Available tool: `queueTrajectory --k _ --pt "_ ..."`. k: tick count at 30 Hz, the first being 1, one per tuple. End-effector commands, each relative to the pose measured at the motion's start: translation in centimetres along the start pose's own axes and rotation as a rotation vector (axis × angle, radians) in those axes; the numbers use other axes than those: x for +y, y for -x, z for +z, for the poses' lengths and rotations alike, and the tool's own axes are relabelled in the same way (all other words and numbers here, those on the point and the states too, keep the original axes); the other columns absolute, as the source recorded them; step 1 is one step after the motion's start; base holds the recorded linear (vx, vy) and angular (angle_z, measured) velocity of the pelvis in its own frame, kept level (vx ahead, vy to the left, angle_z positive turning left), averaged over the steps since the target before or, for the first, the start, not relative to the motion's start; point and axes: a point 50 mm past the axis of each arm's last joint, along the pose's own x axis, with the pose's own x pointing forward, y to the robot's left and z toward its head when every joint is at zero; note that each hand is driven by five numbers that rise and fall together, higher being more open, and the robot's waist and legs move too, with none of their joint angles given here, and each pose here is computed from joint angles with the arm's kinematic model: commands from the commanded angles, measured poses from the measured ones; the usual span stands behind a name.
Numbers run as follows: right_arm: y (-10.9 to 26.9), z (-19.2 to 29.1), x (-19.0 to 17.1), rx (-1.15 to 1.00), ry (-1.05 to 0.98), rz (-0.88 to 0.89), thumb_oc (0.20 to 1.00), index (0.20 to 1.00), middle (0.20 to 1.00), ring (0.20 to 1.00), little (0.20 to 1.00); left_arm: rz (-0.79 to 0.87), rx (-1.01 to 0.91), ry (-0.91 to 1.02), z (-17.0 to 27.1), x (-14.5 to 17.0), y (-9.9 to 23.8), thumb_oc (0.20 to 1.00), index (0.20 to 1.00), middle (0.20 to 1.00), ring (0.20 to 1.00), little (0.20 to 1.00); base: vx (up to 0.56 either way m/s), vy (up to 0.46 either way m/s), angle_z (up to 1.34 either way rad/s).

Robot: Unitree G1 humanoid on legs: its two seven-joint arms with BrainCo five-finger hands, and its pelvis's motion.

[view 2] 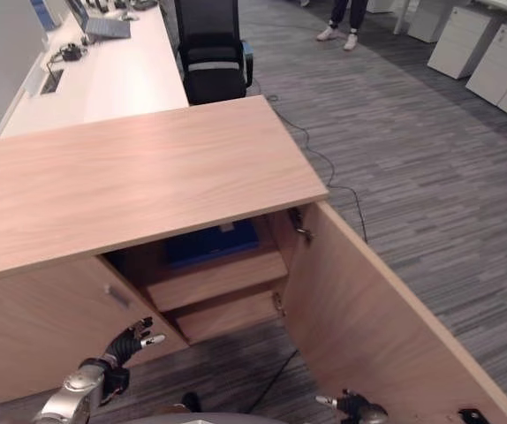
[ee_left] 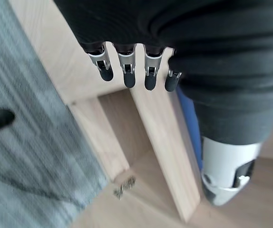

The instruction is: Put the empty folder in the office cabinet

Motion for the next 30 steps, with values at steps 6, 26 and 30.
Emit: queueTrajectory --k 6,26,30 --pt "0.0 0.9 -0.9 -0.031 0.053 -0.033 1.0 1.0 1.0 1.0 1.0 0.019 -0.062 -0.015 2.7 -0.1 -2.2 1.0 1.0 1.0 1.0 1.0 0.01 -0.351 -0.15" --pt "0.2 1.0 -3.2 -0.018 0.006 -0.099 1.0 1.0 1.0 1.0 1.0 0.057 0.256 -0.011 -3.7 -1.2 -1.9 1.0 1.0 1.0 1.0 1.0 -0.03 -0.111 -0.09" --pt "0.1 0.4 -2.0 -0.002 -0.04 -0.068 1.0 1.0 1.0 1.0 1.0 0.061 0.331 -0.066 -5.2 -0.9 -1.3 1.0 1.0 1.0 1.0 1.0 0.03 0.162 -0.04"
